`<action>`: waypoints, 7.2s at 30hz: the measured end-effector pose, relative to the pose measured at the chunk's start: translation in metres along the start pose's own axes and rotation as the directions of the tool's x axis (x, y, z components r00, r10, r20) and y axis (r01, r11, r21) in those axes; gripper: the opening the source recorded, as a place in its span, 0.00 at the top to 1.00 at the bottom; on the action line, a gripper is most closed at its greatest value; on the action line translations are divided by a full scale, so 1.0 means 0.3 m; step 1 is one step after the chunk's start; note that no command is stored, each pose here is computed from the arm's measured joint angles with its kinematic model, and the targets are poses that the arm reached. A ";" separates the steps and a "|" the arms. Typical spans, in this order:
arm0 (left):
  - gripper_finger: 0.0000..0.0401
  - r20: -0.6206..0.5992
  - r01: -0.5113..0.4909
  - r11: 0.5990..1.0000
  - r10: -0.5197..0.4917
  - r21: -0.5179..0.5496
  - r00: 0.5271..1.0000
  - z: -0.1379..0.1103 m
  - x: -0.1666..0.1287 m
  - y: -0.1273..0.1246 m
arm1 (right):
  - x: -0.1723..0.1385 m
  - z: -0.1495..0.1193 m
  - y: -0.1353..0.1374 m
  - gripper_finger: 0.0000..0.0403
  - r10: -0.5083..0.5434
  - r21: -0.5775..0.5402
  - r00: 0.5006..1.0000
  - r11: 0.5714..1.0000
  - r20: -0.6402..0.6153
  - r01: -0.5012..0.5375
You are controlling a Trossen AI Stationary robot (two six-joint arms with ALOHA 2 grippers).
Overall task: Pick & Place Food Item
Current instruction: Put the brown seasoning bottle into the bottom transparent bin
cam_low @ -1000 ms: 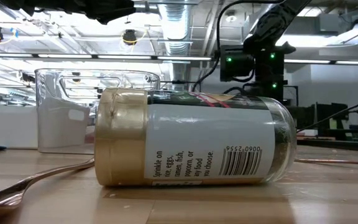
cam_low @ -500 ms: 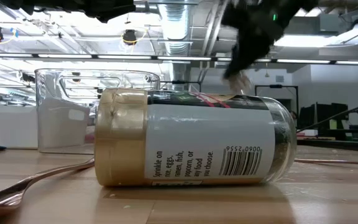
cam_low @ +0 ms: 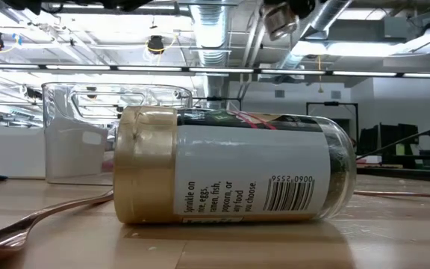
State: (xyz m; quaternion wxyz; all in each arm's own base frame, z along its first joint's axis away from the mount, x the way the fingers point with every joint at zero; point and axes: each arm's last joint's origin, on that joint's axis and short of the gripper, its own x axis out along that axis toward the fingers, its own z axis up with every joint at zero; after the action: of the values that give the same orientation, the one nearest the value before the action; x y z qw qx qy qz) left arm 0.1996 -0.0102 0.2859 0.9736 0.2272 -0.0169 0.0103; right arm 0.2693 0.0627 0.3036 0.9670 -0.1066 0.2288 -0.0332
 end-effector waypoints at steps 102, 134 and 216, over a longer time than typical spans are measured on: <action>0.25 0.002 -0.099 0.602 0.160 0.793 0.987 0.065 0.229 -0.506 | 0.112 0.082 0.146 0.56 0.241 -0.196 0.880 0.965 0.410 -0.173; 0.25 0.049 -0.200 0.905 0.196 0.376 0.979 0.154 0.176 -0.418 | 0.114 0.073 0.150 0.55 0.266 -0.210 0.885 0.958 0.383 -0.196; 0.22 -0.062 -0.016 0.578 0.115 0.816 0.992 0.135 0.239 -0.589 | 0.251 0.118 0.148 0.56 0.458 -0.169 0.745 0.885 0.484 -0.434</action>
State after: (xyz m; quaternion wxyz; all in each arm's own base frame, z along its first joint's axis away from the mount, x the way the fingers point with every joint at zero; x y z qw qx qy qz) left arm 0.2751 -0.1856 0.2467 0.7598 0.6460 0.0336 0.0649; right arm 0.3531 0.1041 0.2919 0.9693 -0.0759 -0.0165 0.2334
